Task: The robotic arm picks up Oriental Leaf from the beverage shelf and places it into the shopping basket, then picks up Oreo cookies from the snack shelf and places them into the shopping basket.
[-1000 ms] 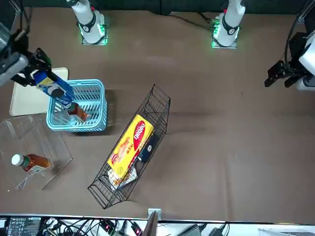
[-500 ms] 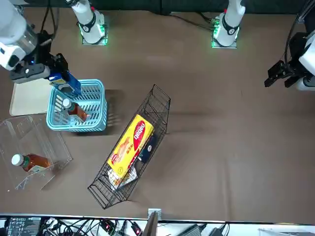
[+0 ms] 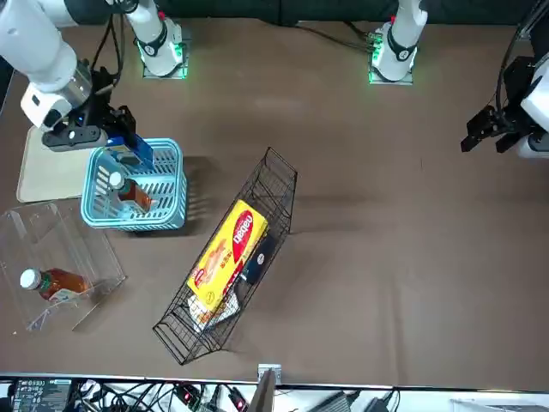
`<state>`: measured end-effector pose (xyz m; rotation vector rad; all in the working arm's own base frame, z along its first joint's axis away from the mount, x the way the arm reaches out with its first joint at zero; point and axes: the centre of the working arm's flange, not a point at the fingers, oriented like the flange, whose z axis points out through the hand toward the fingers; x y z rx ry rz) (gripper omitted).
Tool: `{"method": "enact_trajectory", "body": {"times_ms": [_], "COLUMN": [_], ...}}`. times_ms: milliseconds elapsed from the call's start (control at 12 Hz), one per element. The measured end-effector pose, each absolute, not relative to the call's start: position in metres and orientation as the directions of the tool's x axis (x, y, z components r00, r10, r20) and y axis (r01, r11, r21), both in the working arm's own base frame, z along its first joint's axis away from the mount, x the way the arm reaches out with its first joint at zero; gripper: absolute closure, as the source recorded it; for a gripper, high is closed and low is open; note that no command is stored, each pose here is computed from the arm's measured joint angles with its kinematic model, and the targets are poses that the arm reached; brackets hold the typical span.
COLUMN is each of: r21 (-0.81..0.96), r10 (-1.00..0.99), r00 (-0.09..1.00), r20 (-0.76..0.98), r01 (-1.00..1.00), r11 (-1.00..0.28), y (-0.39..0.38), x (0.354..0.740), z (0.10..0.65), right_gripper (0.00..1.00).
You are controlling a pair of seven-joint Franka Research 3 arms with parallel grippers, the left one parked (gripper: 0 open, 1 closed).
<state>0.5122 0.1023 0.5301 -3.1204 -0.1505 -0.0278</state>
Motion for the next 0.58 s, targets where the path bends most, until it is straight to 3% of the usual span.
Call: {"method": "enact_trajectory", "body": {"times_ms": [583], "r21": [-0.029], "r10": [0.081], "r00": [0.995], "r20": [0.066], "r01": [0.083], "r11": [-0.996], "y": [0.096], "x": [0.518], "z": [0.464], "right_gripper": [0.37]}}
